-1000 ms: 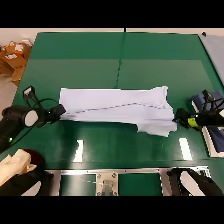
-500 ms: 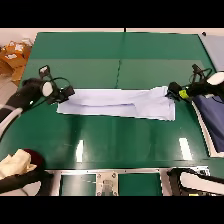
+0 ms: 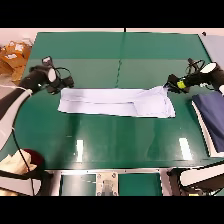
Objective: Fold the shirts.
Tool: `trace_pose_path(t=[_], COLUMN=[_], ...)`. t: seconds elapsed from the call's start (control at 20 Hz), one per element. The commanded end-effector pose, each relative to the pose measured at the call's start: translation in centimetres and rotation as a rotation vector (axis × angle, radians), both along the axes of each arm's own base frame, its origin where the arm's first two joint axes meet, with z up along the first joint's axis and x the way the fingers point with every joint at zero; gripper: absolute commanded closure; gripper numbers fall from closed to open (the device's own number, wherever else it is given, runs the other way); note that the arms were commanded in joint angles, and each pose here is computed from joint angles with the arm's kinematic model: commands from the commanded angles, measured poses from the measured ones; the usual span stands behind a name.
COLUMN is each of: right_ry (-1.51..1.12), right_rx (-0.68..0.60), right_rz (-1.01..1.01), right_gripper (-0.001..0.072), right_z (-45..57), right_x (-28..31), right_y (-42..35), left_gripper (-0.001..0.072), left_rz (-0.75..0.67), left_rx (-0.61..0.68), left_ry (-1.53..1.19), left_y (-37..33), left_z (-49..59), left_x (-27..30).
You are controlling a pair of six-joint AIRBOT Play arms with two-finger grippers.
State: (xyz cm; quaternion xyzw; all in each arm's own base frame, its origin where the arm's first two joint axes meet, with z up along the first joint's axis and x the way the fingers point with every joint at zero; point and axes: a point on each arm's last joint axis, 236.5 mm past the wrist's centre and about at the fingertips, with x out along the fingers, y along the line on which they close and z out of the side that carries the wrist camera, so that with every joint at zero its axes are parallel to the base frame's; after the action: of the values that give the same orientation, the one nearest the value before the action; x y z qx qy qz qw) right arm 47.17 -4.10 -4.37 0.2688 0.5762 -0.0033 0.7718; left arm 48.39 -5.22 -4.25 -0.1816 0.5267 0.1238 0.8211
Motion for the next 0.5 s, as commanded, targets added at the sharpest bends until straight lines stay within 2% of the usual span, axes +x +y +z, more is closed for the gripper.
trace_pose_path(t=[0.0,0.05,0.1,0.15,0.3,0.45], right_ry=[0.068,0.096,0.118,0.124,0.112,0.091], right_rx=[0.014,0.028,0.044,0.063,0.158,0.271], right_rz=[0.127,0.154,0.181,0.214,0.298,0.353], right_gripper=[0.0164,0.0126,0.0105,0.0105,0.0063,0.0062], right_z=[0.3,0.0,-0.5,-0.9,-2.1,-3.2], right_x=[-3.0,-4.1,-5.1,-5.6,-5.7,-5.5], right_y=[-2.8,-3.3,-3.4,-3.1,-1.0,1.0], left_gripper=[0.0014,0.0017,0.0138,0.0313,0.0685,0.0685], left_rz=[0.059,0.017,-0.017,-0.046,-0.121,-0.189], left_rx=[0.062,0.081,0.093,0.095,0.021,-0.04], left_ry=[0.195,0.217,0.222,0.216,0.197,0.198], left_y=[4.8,5.3,5.4,5.2,3.0,1.1], left_z=[1.8,2.5,3.0,3.5,3.8,3.9], left_x=[-3.2,-3.5,-3.5,-3.3,-2.9,-3.1])
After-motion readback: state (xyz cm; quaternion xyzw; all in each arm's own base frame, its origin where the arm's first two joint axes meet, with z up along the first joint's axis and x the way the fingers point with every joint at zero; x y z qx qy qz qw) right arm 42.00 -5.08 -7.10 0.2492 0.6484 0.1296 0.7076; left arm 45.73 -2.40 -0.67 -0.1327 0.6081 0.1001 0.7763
